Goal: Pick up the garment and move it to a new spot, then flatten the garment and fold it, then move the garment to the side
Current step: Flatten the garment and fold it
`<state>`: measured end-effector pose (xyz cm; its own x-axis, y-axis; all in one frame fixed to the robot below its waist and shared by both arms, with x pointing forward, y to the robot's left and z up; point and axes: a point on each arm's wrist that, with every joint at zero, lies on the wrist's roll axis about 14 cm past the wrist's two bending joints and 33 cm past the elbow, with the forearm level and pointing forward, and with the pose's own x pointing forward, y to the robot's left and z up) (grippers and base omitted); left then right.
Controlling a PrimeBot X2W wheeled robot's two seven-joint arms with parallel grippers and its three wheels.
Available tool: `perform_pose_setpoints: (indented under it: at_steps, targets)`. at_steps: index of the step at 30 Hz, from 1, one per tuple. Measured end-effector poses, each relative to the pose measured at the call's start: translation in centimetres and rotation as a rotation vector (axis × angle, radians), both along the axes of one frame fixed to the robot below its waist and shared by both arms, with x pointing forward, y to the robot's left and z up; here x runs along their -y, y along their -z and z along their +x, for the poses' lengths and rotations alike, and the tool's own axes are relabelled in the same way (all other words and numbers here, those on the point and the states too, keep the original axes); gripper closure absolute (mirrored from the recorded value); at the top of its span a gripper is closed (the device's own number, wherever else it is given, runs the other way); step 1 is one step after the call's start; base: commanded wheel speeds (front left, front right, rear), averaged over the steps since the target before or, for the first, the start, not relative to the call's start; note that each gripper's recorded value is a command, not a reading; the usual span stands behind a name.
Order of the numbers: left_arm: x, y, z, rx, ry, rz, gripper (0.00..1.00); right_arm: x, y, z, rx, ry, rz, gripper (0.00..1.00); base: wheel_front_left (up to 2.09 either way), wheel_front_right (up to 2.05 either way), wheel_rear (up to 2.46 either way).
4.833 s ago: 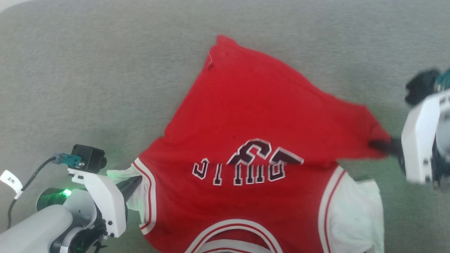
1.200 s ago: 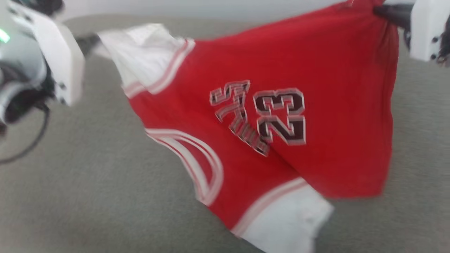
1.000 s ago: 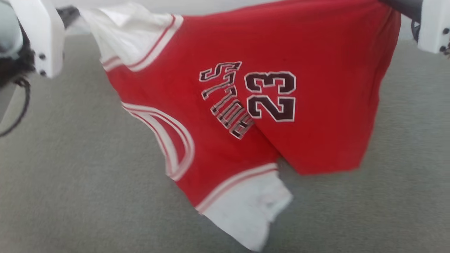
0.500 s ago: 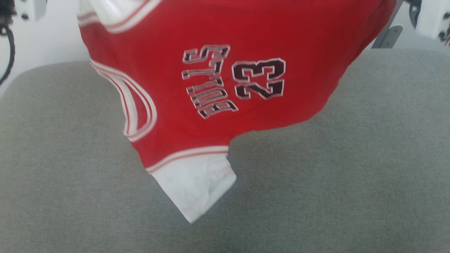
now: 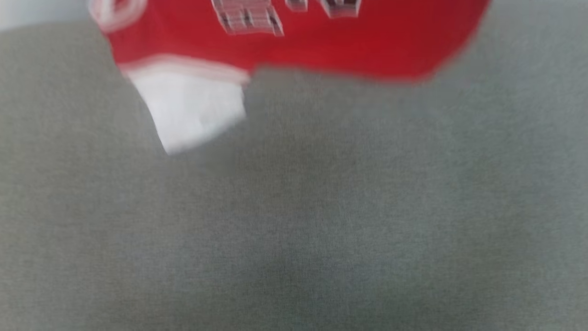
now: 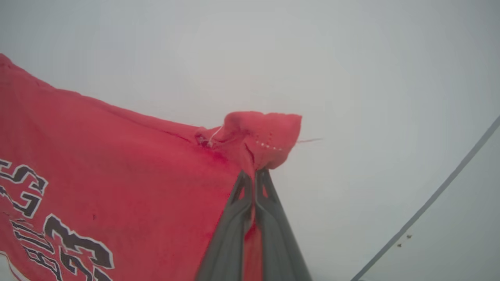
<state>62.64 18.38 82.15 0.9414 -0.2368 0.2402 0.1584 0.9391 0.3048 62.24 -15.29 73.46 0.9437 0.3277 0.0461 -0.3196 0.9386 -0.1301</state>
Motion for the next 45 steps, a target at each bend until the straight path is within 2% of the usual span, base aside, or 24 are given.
perform_pose_setpoints:
  at_steps: [4, 6, 10, 14, 16, 18, 22, 29, 30, 35, 45]
  targets:
    - [1.2, -2.5, 1.2, 0.225, 0.036, 0.041, 1.00, -0.2, -1.3, 2.6, 0.181, 0.021, -0.031, 1.00, 0.00, 0.00, 0.00]
    - [1.5, -3.2, 1.8, 0.297, 0.050, 0.025, 1.00, -0.5, -1.8, 3.5, 0.274, 0.020, -0.082, 1.00, 0.00, 0.00, 0.00]
    - [2.3, -1.1, 3.0, 0.290, 0.087, 0.049, 1.00, -2.2, 1.9, 5.3, 0.234, -0.005, -0.116, 1.00, 0.00, 0.00, 0.00]
    - [1.1, 4.9, 4.0, 0.141, 0.084, 0.063, 1.00, -3.1, 6.5, 6.0, 0.089, -0.017, -0.094, 1.00, 0.00, 0.00, 0.00]
    - [0.3, 9.3, 4.2, 0.011, 0.060, 0.079, 1.00, -3.6, 9.4, 5.5, 0.001, -0.030, -0.084, 1.00, 0.00, 0.00, 0.00]
    - [-0.1, 13.1, 4.0, -0.134, 0.044, 0.042, 1.00, -3.5, 11.8, 4.9, -0.086, -0.031, -0.067, 1.00, 0.00, 0.00, 0.00]
    - [0.0, 20.4, 1.5, -0.421, 0.064, 0.007, 1.00, -2.8, 15.4, 3.5, -0.230, -0.031, -0.048, 1.00, 0.00, 0.00, 0.00]
    - [-2.8, 27.0, -4.9, -0.757, 0.053, -0.054, 1.00, -2.9, 19.6, -0.4, -0.415, -0.075, -0.036, 1.00, 0.00, 0.00, 0.00]
    - [-2.8, 27.0, -4.9, -0.757, 0.053, -0.054, 1.00, -2.9, 19.6, -0.4, -0.415, -0.075, -0.036, 1.00, 0.00, 0.00, 0.00]
    - [-3.0, 30.4, -10.3, -0.914, 0.073, -0.075, 1.00, -2.0, 21.8, -3.8, -0.520, -0.096, -0.004, 1.00, 0.00, 0.00, 0.00]
    - [-1.4, 34.4, -21.2, -1.099, 0.082, -0.114, 1.00, 0.9, 29.0, -12.5, -0.753, -0.106, 0.041, 1.00, 0.00, 0.00, 0.00]
